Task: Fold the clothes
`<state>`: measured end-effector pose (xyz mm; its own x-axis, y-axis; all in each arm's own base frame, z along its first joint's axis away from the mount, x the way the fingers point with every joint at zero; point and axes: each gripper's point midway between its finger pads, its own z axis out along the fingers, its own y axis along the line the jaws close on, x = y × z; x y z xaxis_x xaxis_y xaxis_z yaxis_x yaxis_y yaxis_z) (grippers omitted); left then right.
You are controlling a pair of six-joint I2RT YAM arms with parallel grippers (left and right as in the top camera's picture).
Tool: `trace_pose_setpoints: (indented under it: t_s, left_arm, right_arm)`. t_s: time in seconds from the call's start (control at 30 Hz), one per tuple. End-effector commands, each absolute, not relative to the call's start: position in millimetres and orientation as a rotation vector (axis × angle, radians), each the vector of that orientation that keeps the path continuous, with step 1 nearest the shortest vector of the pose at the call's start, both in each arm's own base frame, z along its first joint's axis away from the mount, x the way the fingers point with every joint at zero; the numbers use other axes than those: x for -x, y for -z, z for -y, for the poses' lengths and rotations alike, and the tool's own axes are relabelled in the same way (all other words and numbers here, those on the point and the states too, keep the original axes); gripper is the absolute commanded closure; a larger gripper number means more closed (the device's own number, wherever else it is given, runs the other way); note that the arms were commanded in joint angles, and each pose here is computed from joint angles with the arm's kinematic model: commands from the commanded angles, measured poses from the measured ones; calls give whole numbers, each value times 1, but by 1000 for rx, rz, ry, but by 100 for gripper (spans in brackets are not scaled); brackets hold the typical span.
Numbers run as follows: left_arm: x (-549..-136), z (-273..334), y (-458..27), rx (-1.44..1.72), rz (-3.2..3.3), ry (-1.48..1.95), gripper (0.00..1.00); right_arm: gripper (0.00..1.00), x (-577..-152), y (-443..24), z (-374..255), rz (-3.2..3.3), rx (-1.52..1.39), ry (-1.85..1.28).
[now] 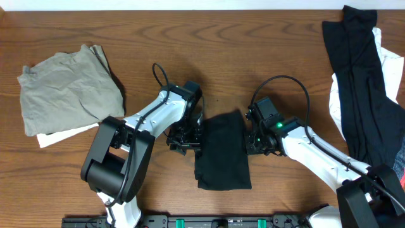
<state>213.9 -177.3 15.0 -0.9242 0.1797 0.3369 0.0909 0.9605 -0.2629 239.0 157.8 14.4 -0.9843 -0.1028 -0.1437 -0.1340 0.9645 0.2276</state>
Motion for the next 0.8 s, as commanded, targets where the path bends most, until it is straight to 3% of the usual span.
trace_pose_setpoints:
  t_s: [0.0,0.3,0.57,0.77]
  left_arm:
    - [-215,179,-15,176,2741,-353,45]
    - [-215,179,-15,176,2740,-353,45]
    - [-215,179,-15,176,2741,-353,45]
    - [-215,179,-15,176,2741,-353,46]
  right_arm:
    - [55,-236,-13,-163,-2996,169,-400]
    - [54,-229,1,-170,-3038,219,-383]
    - [81,-229,5,-172,-3042,222,-390]
    - [89,-230,5,-172,-3040,221,-391]
